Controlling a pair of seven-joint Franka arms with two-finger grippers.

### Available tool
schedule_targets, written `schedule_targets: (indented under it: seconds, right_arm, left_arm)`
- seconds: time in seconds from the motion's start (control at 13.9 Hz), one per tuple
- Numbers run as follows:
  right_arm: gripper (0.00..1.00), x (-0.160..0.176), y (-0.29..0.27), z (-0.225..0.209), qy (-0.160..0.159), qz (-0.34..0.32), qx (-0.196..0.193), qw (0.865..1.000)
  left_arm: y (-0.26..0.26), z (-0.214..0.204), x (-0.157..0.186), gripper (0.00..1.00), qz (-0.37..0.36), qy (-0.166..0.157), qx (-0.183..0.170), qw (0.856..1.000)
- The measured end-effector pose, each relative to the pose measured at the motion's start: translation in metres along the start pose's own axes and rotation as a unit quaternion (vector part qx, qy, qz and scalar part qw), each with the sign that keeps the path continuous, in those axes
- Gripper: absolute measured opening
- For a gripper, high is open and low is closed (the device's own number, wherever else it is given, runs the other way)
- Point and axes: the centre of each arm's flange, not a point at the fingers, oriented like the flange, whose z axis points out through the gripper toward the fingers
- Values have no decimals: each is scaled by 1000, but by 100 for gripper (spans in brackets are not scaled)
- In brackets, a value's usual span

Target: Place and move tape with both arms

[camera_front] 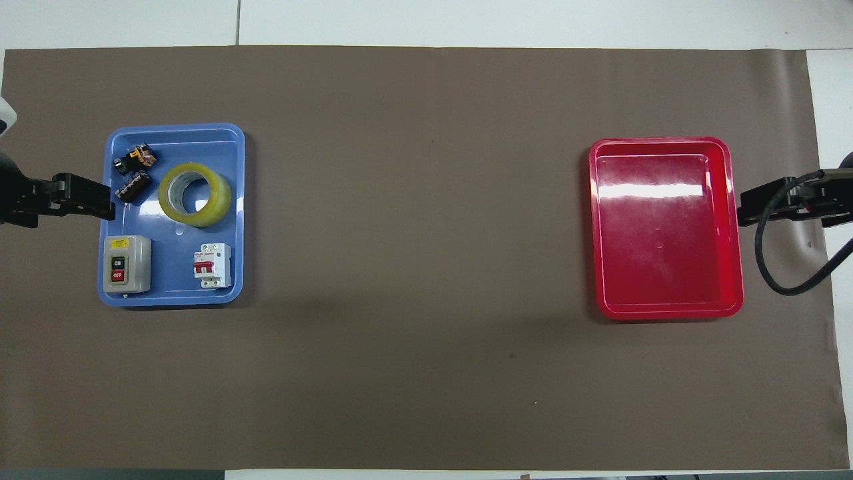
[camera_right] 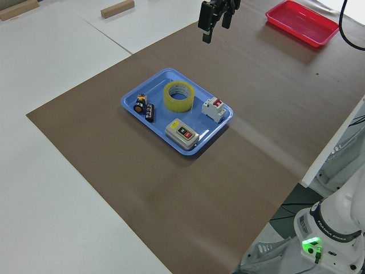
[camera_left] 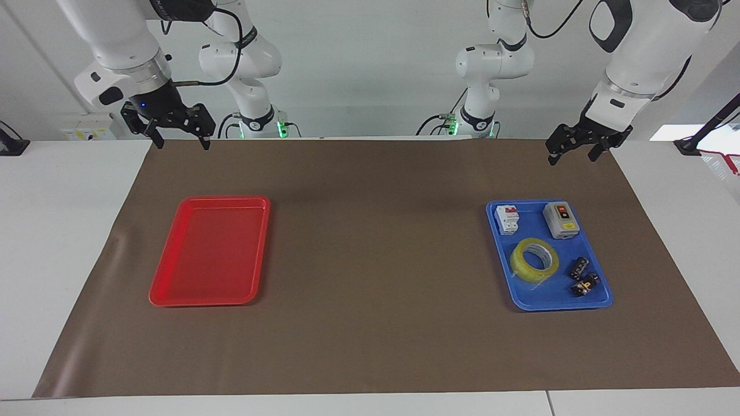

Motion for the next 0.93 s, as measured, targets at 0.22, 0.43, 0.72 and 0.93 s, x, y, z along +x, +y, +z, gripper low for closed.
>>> schedule_targets:
  seconds: [0.22, 0.43, 0.72, 0.93]
  right_arm:
    - [100, 0, 4, 0, 0, 4, 0, 1000]
    - [100, 0, 5, 0, 0, 4, 0, 1000]
    - [100, 0, 5, 0, 0, 4, 0, 1000]
    - [100, 0, 5, 0, 0, 4, 0, 1000]
  left_arm:
    - [0, 0, 0, 100, 0, 0, 0, 1000]
    - [0, 0, 0, 100, 0, 0, 0, 1000]
    - [1, 2, 9, 100, 0, 37, -3, 999]
    - [2, 29, 19, 100, 0, 57, -5, 998]
